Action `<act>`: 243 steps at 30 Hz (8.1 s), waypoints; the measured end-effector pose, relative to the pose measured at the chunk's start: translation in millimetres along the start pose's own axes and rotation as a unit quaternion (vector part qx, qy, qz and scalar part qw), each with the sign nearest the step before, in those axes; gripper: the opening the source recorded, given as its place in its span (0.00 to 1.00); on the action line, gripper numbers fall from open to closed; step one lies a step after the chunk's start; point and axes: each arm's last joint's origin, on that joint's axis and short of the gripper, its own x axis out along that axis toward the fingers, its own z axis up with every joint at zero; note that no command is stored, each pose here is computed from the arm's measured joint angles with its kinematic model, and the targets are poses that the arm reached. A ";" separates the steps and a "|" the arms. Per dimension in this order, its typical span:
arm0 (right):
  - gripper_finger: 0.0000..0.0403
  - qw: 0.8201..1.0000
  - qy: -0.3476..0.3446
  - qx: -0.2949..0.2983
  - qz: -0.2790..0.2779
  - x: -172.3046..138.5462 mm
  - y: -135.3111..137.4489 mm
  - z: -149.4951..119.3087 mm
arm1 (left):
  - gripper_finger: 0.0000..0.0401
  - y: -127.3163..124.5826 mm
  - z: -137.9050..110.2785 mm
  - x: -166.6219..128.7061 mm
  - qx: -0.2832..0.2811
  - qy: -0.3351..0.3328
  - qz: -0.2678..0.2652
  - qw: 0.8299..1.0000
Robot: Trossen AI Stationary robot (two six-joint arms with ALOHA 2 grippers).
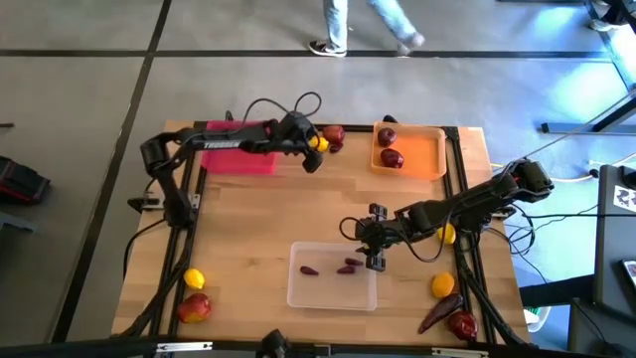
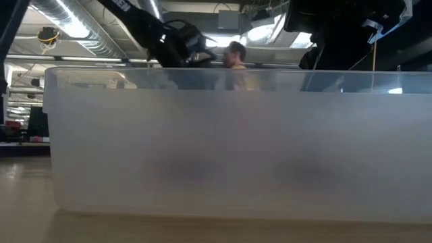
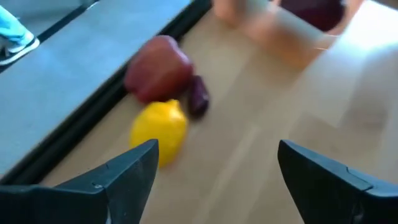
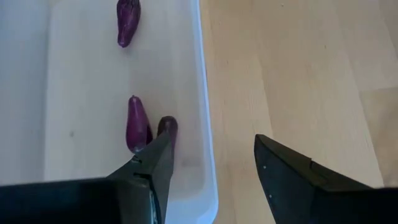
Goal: Sort produce into baskets
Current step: Put the lemon into the red bin, then put the eggplant into the transparent bin
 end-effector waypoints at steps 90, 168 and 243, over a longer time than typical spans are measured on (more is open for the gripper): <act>0.48 0.998 -0.020 0.018 -0.053 0.2 -3.3 0.8 | 0.50 94.8 13.6 -95.9 0.054 -0.029 0.068 0.996; 0.48 0.998 -0.025 0.011 -0.056 0.1 -3.2 1.5 | 0.80 119.4 -67.4 -84.2 -0.066 0.011 0.091 0.994; 0.48 0.995 -0.025 -0.023 -0.091 -0.2 -5.9 0.4 | 0.64 1.4 -0.9 55.5 0.032 0.027 -0.054 0.998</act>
